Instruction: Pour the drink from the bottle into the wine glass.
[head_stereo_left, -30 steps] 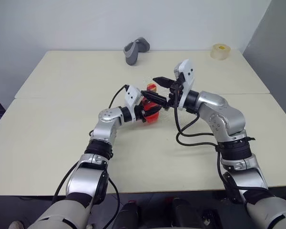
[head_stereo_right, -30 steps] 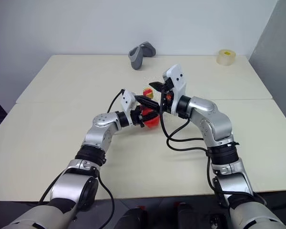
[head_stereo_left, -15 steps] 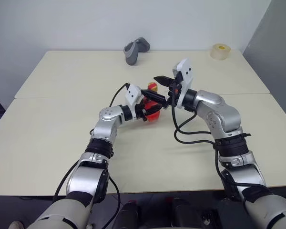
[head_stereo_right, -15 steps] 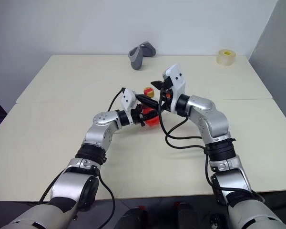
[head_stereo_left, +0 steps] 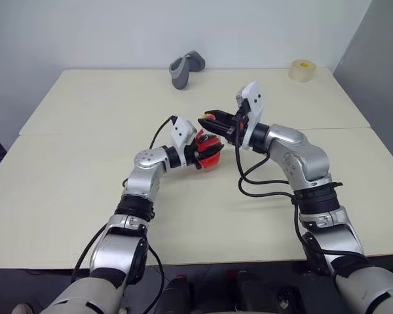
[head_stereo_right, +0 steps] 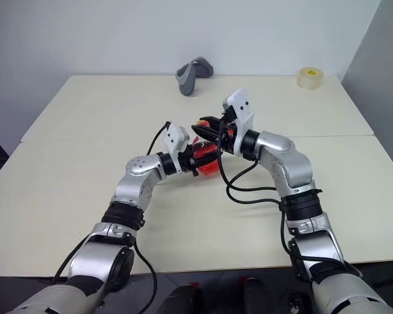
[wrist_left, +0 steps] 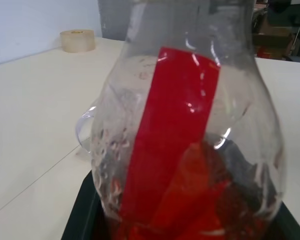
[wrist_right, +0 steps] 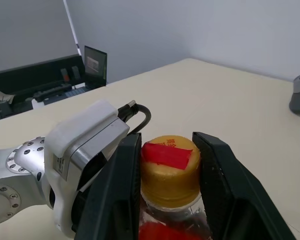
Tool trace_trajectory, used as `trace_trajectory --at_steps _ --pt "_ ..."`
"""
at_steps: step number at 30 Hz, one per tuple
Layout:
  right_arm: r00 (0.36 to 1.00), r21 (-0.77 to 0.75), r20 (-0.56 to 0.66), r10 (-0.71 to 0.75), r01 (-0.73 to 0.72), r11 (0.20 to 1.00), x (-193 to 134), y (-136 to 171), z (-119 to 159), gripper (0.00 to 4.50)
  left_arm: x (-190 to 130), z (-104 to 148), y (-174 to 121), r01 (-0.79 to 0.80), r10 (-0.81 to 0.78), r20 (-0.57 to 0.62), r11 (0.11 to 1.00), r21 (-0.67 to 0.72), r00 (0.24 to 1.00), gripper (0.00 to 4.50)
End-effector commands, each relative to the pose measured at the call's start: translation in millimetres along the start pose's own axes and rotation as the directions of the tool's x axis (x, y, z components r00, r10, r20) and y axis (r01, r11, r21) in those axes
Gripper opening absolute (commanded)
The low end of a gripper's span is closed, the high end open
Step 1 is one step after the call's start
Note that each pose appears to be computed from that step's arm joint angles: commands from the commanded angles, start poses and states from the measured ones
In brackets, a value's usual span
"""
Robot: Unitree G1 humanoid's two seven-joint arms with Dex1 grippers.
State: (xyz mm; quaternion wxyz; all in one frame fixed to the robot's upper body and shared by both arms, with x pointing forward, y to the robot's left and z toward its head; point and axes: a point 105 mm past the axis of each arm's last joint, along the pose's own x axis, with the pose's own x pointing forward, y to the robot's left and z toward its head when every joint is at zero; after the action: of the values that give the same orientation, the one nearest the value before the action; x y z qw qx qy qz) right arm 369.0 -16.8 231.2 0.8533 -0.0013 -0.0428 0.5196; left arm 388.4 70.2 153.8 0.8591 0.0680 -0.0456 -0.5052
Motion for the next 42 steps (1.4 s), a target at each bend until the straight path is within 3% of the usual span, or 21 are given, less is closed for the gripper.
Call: trace_trajectory --at_steps 1,6,12,16,17,26,35,42 --pt "0.984 -0.004 0.046 0.170 -0.170 0.985 2.5 29.6 20.4 1.26 -7.2 43.7 -27.8 0.144 -0.153 0.088 0.985 0.098 0.984 1.53" --pt "0.931 -0.019 0.015 0.365 -0.365 0.931 -1.8 56.1 29.2 1.26 -23.5 58.2 -53.6 0.232 -0.239 0.083 0.969 0.086 0.967 1.37" --pt "0.718 0.021 -0.027 0.695 -0.695 0.719 -6.7 101.7 46.2 1.26 -58.0 80.4 -105.4 0.415 -0.420 0.054 0.906 0.086 0.906 1.31" --pt "0.675 0.009 -0.067 0.735 -0.736 0.677 -10.2 104.8 44.1 1.26 -65.6 81.7 -113.6 0.437 -0.440 0.034 0.897 0.066 0.897 1.31" --pt "0.678 0.008 -0.070 0.732 -0.733 0.680 -9.9 102.4 45.0 1.26 -66.3 81.1 -111.9 0.432 -0.434 0.030 0.900 0.065 0.900 1.31" --pt "0.765 0.003 -0.086 0.638 -0.640 0.768 -27.9 82.7 46.1 4.49 -61.3 81.1 -88.1 0.330 -0.333 0.033 0.942 0.065 0.942 1.29" --pt "0.938 -0.054 0.021 0.346 -0.345 0.937 -38.2 61.7 63.6 4.50 -51.5 69.0 -47.9 0.192 -0.193 0.012 0.980 0.061 0.981 1.29" --pt "0.979 -0.115 0.119 0.168 -0.155 0.981 -23.6 50.0 76.1 4.50 -32.9 65.2 -34.4 0.173 -0.176 0.029 0.981 0.082 0.984 1.29"
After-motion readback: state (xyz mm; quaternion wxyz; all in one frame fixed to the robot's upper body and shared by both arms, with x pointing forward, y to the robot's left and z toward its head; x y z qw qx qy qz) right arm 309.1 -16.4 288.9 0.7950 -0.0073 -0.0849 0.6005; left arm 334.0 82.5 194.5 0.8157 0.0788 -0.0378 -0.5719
